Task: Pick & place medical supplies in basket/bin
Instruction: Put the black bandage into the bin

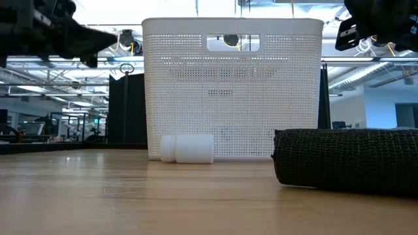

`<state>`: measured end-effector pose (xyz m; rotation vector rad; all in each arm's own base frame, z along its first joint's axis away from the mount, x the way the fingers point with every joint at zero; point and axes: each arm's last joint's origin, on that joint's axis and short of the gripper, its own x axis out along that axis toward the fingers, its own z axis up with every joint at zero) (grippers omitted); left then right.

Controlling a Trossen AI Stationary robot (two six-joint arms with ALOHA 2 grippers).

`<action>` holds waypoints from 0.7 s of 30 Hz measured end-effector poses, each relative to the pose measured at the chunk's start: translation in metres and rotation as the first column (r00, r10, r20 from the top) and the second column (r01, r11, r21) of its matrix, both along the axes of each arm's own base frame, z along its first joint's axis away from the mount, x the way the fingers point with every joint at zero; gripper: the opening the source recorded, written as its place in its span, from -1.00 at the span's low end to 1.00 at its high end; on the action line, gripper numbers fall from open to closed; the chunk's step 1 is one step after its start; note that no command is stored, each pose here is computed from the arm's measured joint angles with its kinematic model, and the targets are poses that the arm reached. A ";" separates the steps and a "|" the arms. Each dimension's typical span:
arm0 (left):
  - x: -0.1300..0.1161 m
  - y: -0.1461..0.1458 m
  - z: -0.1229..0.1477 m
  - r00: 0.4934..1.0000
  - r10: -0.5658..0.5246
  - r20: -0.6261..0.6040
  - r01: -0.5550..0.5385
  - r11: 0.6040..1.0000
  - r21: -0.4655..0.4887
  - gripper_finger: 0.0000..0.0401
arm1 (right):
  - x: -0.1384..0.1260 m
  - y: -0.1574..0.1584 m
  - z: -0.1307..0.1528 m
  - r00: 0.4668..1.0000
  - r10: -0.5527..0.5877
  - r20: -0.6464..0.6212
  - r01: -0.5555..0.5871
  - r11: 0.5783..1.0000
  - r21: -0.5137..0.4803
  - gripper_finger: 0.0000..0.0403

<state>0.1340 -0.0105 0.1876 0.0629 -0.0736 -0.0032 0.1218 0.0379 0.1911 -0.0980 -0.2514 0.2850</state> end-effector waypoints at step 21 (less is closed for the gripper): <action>-0.003 0.003 -0.018 0.992 0.112 -0.064 -0.113 0.994 -0.014 -0.94 | 0.045 0.031 0.112 0.932 0.037 -0.361 -0.048 0.999 -0.021 -1.00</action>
